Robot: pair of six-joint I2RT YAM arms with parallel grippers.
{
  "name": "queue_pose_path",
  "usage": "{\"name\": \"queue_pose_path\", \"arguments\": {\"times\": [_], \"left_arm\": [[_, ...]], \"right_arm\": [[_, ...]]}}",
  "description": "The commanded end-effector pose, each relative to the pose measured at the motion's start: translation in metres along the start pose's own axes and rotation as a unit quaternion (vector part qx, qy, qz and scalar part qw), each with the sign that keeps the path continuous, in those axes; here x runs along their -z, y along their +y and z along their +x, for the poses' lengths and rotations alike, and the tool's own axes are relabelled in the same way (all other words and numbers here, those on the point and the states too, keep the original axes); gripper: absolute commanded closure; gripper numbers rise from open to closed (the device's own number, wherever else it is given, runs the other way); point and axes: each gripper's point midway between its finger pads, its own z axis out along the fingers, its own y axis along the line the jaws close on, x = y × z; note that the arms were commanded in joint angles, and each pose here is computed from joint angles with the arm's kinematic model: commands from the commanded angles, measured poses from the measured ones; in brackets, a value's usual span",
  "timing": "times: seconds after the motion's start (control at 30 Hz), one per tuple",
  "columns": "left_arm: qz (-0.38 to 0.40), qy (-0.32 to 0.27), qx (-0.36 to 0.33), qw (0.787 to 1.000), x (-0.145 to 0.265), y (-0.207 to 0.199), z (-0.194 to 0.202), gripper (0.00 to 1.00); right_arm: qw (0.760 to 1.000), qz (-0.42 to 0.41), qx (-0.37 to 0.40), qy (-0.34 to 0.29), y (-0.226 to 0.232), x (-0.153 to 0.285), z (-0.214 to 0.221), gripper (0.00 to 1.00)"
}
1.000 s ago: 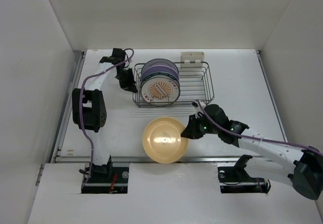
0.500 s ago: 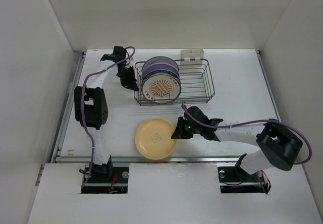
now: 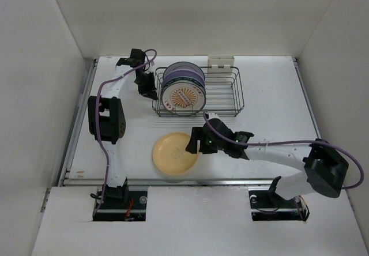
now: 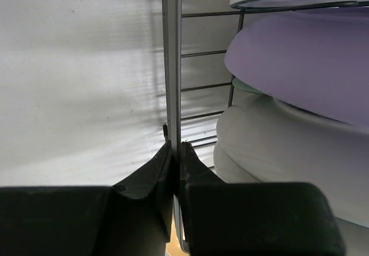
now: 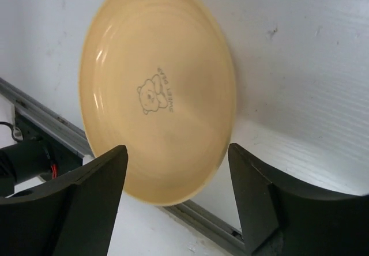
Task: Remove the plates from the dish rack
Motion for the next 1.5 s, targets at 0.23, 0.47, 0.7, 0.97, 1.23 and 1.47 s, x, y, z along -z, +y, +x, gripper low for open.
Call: {"name": "queue_pose_path", "arguments": {"times": [0.23,0.47,0.7,0.97,1.23,1.47], "left_arm": [[-0.016,-0.119,-0.074,0.99,0.053,-0.006,-0.046,0.6],[-0.041,-0.173,-0.107,0.978,0.094,-0.009,-0.063,0.38],[-0.075,-0.24,-0.159,0.955,0.141,-0.011,-0.066,0.34],[-0.057,-0.23,-0.168,0.957,0.145,-0.015,-0.049,0.32],[-0.04,-0.207,-0.167,0.963,0.135,-0.02,-0.036,0.32],[-0.032,-0.2,-0.18,0.963,0.133,-0.027,-0.027,0.32]], "right_arm": [[0.964,0.066,0.17,-0.194,0.038,0.087,-0.122,0.02],[0.916,0.13,0.312,-0.218,0.042,0.069,-0.229,0.13],[0.888,0.118,0.398,-0.197,0.037,0.03,-0.285,0.29],[0.882,0.095,0.426,-0.178,0.029,0.003,-0.3,0.45],[0.861,0.141,0.453,-0.186,0.008,0.003,-0.302,0.77],[0.845,0.115,0.475,-0.217,0.024,0.023,-0.305,0.77]]}}
